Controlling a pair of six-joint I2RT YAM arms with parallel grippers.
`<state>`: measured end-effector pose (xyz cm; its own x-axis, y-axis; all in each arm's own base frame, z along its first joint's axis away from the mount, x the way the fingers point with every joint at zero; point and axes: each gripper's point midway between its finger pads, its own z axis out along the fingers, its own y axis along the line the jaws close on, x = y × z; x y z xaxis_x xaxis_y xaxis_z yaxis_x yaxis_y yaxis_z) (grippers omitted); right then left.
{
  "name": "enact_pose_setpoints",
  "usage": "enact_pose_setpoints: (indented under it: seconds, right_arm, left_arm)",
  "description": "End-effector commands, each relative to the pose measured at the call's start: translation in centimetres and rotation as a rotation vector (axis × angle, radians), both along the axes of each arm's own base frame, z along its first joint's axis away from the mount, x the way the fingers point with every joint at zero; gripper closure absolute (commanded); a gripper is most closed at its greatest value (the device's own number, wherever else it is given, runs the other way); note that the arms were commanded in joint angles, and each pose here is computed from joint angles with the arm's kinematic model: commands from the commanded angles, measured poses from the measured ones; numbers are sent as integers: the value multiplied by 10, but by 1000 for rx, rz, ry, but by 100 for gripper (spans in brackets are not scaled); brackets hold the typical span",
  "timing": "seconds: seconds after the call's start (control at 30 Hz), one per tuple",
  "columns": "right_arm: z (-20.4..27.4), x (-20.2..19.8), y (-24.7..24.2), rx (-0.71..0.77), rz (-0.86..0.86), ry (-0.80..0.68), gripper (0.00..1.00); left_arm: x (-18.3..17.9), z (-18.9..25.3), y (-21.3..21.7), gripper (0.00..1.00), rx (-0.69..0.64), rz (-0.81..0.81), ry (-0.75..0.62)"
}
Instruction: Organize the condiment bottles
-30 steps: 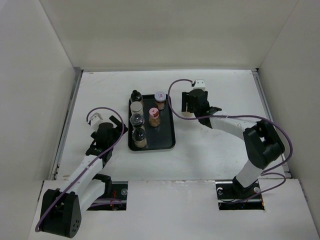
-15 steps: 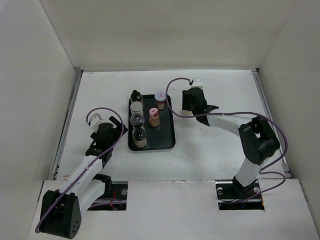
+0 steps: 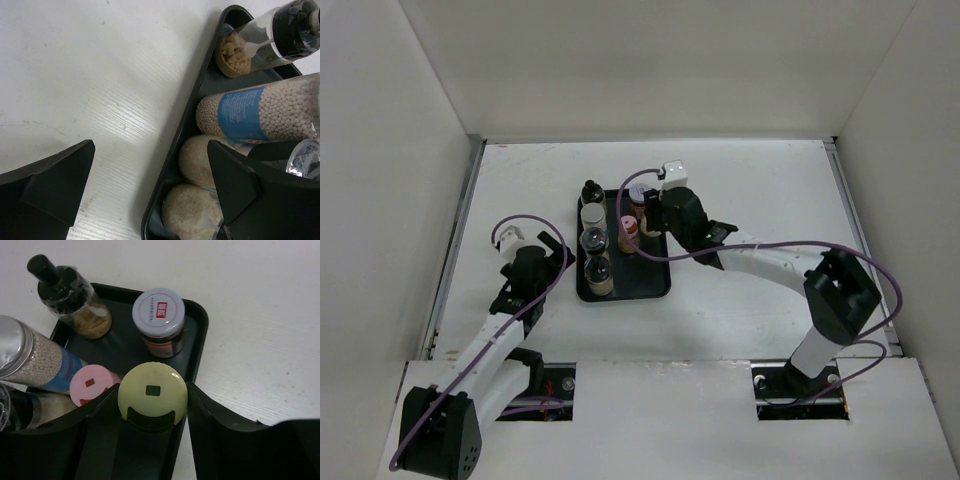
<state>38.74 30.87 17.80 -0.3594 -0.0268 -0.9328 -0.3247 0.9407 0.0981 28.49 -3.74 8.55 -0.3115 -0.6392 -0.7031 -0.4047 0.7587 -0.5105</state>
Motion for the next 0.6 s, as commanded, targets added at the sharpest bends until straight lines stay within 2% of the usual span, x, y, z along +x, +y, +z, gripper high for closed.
enact_pose_setpoints:
  seconds: [0.0, 0.2, 0.37, 0.43, 0.57]
  right_arm:
    - [13, 8, 25, 36, 26, -39, 57]
    - [-14, 8, 45, 6, 42, -3, 56]
    - [-30, 11, 44, -15, 17, 11, 51]
    - [-33, 11, 41, -21, 7, 12, 43]
    - [-24, 7, 37, 5, 1, 2, 15]
  left_arm:
    - [10, 27, -1, 0, -5, 3, -77]
    - [9, 28, -1, 0, -4, 3, -78]
    - [8, 29, -1, 0, -4, 3, -80]
    - [7, 29, -1, 0, -3, 1, -80]
    - [8, 32, -2, 0, -10, 0, -83]
